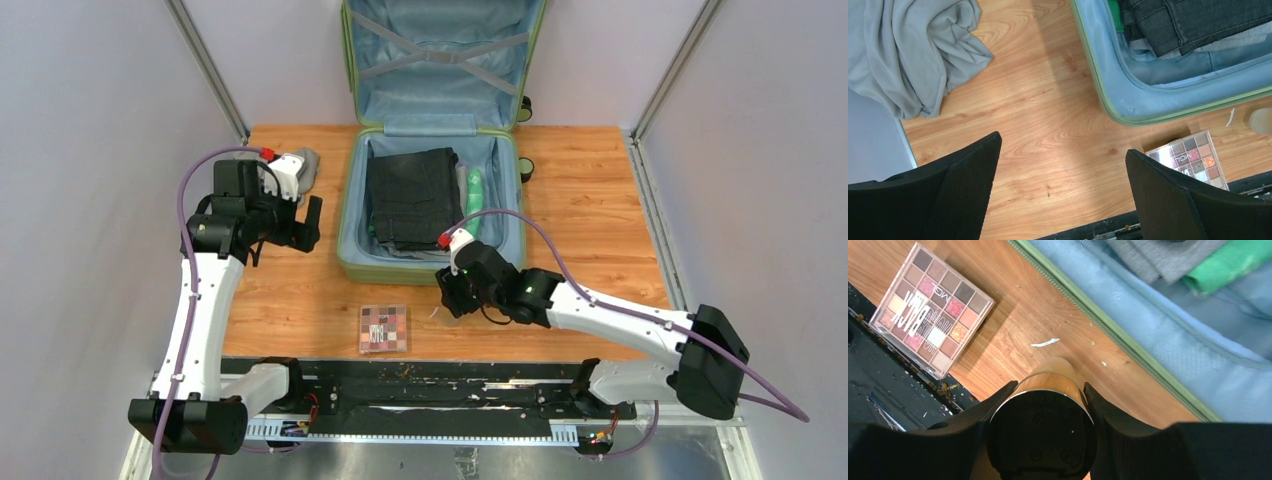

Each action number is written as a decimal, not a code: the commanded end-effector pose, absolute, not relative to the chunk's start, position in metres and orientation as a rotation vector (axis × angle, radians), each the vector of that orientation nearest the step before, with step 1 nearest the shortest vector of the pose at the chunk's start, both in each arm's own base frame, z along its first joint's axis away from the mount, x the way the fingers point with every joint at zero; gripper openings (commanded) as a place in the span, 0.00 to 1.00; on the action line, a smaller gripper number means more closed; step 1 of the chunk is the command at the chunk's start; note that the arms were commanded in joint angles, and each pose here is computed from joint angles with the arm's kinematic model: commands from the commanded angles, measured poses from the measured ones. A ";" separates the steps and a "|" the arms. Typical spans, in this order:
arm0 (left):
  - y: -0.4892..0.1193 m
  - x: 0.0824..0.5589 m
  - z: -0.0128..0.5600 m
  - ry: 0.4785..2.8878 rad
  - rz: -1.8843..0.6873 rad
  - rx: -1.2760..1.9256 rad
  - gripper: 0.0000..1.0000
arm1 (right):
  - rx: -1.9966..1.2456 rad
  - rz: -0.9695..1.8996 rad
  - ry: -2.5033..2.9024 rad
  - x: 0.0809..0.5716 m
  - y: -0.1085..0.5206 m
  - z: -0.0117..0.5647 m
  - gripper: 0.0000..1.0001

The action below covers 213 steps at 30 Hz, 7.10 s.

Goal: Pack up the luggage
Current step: Pick up the cup at the center of the board, then place the cup in the luggage, then pick up the makeup from the center of the board.

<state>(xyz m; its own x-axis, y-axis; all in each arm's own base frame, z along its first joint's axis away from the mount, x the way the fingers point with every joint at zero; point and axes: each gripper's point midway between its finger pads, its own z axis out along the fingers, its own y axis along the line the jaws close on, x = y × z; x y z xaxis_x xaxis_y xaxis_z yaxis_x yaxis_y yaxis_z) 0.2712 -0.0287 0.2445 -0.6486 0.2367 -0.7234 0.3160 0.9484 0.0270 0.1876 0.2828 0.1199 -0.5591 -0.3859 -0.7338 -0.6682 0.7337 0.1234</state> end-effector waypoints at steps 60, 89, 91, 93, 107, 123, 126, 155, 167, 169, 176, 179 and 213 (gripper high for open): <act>-0.034 0.277 0.227 2.289 -0.155 0.504 1.00 | -0.201 0.398 2.416 0.415 0.222 0.241 1.00; -0.017 0.257 0.144 2.332 -0.025 0.791 1.00 | -0.107 1.460 2.609 0.117 0.391 0.076 0.95; -0.017 0.257 0.144 2.332 -0.030 0.784 1.00 | -0.090 1.492 2.612 0.111 0.398 0.070 0.95; -0.018 0.257 0.145 2.332 -0.035 0.777 1.00 | -0.069 1.485 2.653 0.105 0.400 0.060 0.93; -0.023 0.249 0.152 2.275 -0.049 0.786 1.00 | -0.078 0.984 2.563 0.104 0.351 0.077 0.94; 0.003 0.207 0.075 2.172 0.160 1.391 1.00 | -0.460 1.058 2.529 0.072 0.407 0.058 0.94; 0.003 0.209 0.068 2.150 0.173 1.416 0.99 | -0.512 1.065 2.504 0.073 0.418 0.059 0.94; -0.050 0.157 -0.003 1.845 -0.216 1.904 0.92 | 0.293 1.223 2.756 0.064 0.382 0.023 0.92; -0.048 0.160 0.030 1.702 -0.084 1.969 0.92 | 0.260 1.254 2.702 0.074 0.399 0.029 0.91; -0.037 0.157 0.030 1.729 -0.048 2.035 0.92 | 0.260 1.257 2.694 0.075 0.400 0.030 0.91; -0.044 0.150 0.023 1.668 -0.148 2.120 0.91 | 0.266 1.279 2.678 0.079 0.409 0.030 0.91; -0.054 0.151 0.021 1.658 -0.182 2.113 0.90 | 0.307 1.301 2.675 0.080 0.412 0.028 0.90; -0.073 0.130 -0.009 1.570 -0.235 2.209 0.78 | 0.411 1.621 2.364 0.115 0.484 0.060 0.58</act>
<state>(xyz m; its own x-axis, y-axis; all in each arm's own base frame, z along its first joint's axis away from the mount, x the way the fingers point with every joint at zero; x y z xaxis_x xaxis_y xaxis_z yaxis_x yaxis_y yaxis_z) 0.1686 -0.0838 0.0231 0.3971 0.8466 -0.3545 0.8869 -0.2546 0.3855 0.0860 0.4856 0.0469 -0.9635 0.2649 0.0385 0.1514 0.4207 0.8945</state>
